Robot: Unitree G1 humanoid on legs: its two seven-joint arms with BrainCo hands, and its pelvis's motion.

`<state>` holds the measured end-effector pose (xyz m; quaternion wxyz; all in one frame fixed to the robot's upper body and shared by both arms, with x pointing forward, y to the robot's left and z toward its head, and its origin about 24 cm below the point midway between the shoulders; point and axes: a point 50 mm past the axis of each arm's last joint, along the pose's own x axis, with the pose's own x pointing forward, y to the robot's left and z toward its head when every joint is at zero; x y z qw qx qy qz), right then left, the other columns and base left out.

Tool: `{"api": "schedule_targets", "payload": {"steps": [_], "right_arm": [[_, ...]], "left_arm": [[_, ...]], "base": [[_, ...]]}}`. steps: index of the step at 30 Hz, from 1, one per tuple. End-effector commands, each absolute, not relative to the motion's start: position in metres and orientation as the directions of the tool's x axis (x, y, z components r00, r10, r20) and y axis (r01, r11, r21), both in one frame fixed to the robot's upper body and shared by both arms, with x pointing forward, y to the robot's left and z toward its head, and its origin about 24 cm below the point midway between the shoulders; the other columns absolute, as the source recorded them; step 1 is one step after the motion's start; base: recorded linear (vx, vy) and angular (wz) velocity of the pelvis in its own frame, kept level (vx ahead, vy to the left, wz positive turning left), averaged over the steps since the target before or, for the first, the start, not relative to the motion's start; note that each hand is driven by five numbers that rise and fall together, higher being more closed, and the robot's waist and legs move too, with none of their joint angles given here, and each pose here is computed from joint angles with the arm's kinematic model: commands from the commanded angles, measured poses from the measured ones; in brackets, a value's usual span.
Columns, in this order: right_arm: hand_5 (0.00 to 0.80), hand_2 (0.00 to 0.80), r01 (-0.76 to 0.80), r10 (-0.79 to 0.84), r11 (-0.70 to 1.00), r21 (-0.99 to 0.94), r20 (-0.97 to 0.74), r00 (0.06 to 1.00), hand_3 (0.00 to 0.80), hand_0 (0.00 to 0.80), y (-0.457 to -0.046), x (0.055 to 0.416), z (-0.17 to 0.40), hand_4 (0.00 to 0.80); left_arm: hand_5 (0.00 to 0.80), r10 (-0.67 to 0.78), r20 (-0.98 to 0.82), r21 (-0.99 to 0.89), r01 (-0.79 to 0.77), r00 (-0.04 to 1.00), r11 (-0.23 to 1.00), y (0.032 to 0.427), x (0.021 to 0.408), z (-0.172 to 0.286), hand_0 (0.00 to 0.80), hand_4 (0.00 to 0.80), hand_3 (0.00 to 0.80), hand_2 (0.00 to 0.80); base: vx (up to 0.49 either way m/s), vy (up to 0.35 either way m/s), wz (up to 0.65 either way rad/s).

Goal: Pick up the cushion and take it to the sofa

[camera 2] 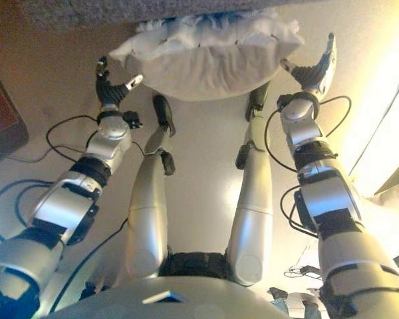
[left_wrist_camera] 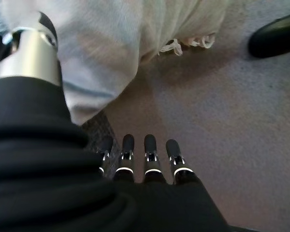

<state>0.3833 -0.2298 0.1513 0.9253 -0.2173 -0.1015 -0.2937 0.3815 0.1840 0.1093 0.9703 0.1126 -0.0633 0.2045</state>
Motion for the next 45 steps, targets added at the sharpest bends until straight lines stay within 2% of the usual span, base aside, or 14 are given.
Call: {"api": "schedule_targets", "payload": {"steps": [1, 16, 25, 29, 30, 31, 32, 33, 34, 35, 36, 37, 38, 45], "right_arm": [[0.000, 0.000, 0.588, -0.455, 0.746, -0.314, 0.404, 0.793, 0.000, 0.000, -0.232, 0.370, 0.155, 0.000], [0.000, 0.000, 0.366, -0.211, 0.868, -0.334, 0.419, 0.883, 0.000, 0.000, -0.240, 0.363, 0.167, 0.000], [0.000, 0.000, 0.108, 0.178, 0.890, -0.443, 0.555, 0.813, 0.000, 0.000, -0.204, 0.362, 0.235, 0.000], [0.000, 0.000, 0.048, 0.301, 0.851, -0.522, 0.561, 0.771, 0.000, 0.000, -0.187, 0.362, 0.255, 0.000], [0.000, 0.000, -0.008, 0.362, 0.832, -0.554, 0.532, 0.765, 0.000, 0.000, -0.181, 0.363, 0.267, 0.000], [0.000, 0.000, -0.048, 0.397, 0.824, -0.564, 0.516, 0.759, 0.000, 0.000, -0.179, 0.364, 0.272, 0.000], [0.000, 0.000, -0.099, 0.440, 0.813, -0.574, 0.493, 0.751, 0.000, 0.000, -0.173, 0.364, 0.273, 0.000], [0.000, 0.000, -0.155, 0.486, 0.794, -0.588, 0.460, 0.743, 0.000, 0.000, -0.167, 0.364, 0.272, 0.000], [0.000, 0.000, -0.257, 0.564, 0.758, -0.600, 0.404, 0.721, 0.000, 0.000, -0.153, 0.364, 0.264, 0.000], [0.000, 0.000, -0.273, 0.577, 0.751, -0.601, 0.396, 0.714, 0.000, 0.000, -0.151, 0.364, 0.264, 0.000], [0.229, 0.229, -0.377, 0.651, 0.707, -0.599, 0.341, 0.678, 0.229, 0.229, -0.133, 0.361, 0.252, 0.229], [0.486, 0.486, -0.429, 0.687, 0.687, -0.587, 0.332, 0.646, 0.486, 0.486, -0.124, 0.358, 0.249, 0.486], [0.800, 0.800, -0.462, 0.707, 0.676, -0.574, 0.330, 0.625, 0.800, 0.800, -0.119, 0.356, 0.247, 0.800], [0.800, 0.800, -0.526, 0.739, 0.668, -0.526, 0.386, 0.552, 0.800, 0.800, -0.111, 0.341, 0.241, 0.800]], "left_arm": [[0.000, 0.497, 0.190, 0.103, -0.520, 0.847, 0.848, 0.208, 0.376, 0.121, 0.000, 0.000, 0.000, 0.000], [0.000, 0.433, 0.282, 0.036, -0.461, 0.856, 0.887, 0.222, 0.367, 0.133, 0.000, 0.000, 0.000, 0.000], [0.000, 0.071, 0.419, -0.038, -0.061, 0.905, 0.997, 0.191, 0.371, 0.177, 0.000, 0.000, 0.000, 0.000], [0.000, 0.029, 0.407, -0.006, -0.028, 0.913, 1.000, 0.204, 0.381, 0.213, 0.000, 0.000, 0.000, 0.000], [0.185, 0.019, 0.442, 0.052, -0.047, 0.897, 0.998, 0.207, 0.385, 0.236, 0.185, 0.185, 0.185, 0.185], [0.515, -0.001, 0.451, 0.057, -0.028, 0.893, 0.998, 0.208, 0.386, 0.241, 0.515, 0.515, 0.515, 0.515], [0.747, -0.094, 0.635, 0.058, 0.074, 0.767, 0.996, 0.203, 0.374, 0.259, 0.747, 0.747, 0.747, 0.747], [0.800, -0.063, 0.530, 0.082, 0.022, 0.846, 0.996, 0.203, 0.382, 0.247, 0.800, 0.800, 0.800, 0.800], [0.800, -0.265, 0.756, -0.026, 0.432, 0.599, 0.902, 0.191, 0.363, 0.255, 0.800, 0.800, 0.800, 0.800], [0.800, -0.274, 0.760, -0.021, 0.444, 0.589, 0.896, 0.191, 0.363, 0.255, 0.800, 0.800, 0.800, 0.800], [0.800, -0.079, 0.552, 0.166, -0.017, 0.830, 0.986, 0.164, 0.379, 0.222, 0.800, 0.800, 0.800, 0.800], [0.800, -0.106, 0.557, 0.175, 0.008, 0.824, 0.984, 0.155, 0.377, 0.215, 0.800, 0.800, 0.800, 0.800], [0.800, -0.311, 0.624, -0.037, 0.426, 0.716, 0.904, 0.147, 0.369, 0.219, 0.800, 0.800, 0.800, 0.800], [0.800, -0.334, 0.518, -0.136, 0.461, 0.788, 0.877, 0.099, 0.351, 0.175, 0.800, 0.800, 0.800, 0.800]], "base": [[-0.029, 0.012, 0.10], [-0.002, 0.001, 0.03], [0.000, -0.004, 0.11], [0.012, 0.095, 0.07], [0.007, 0.138, 0.08], [-0.006, 0.070, 0.05], [0.000, 0.000, 0.00], [-0.005, -0.043, -0.04], [-0.007, -0.039, -0.04], [-0.001, -0.059, -0.02], [-0.012, -0.057, -0.01], [0.000, -0.080, 0.00], [-0.010, -0.071, -0.01], [0.000, -0.032, -0.01]]}}
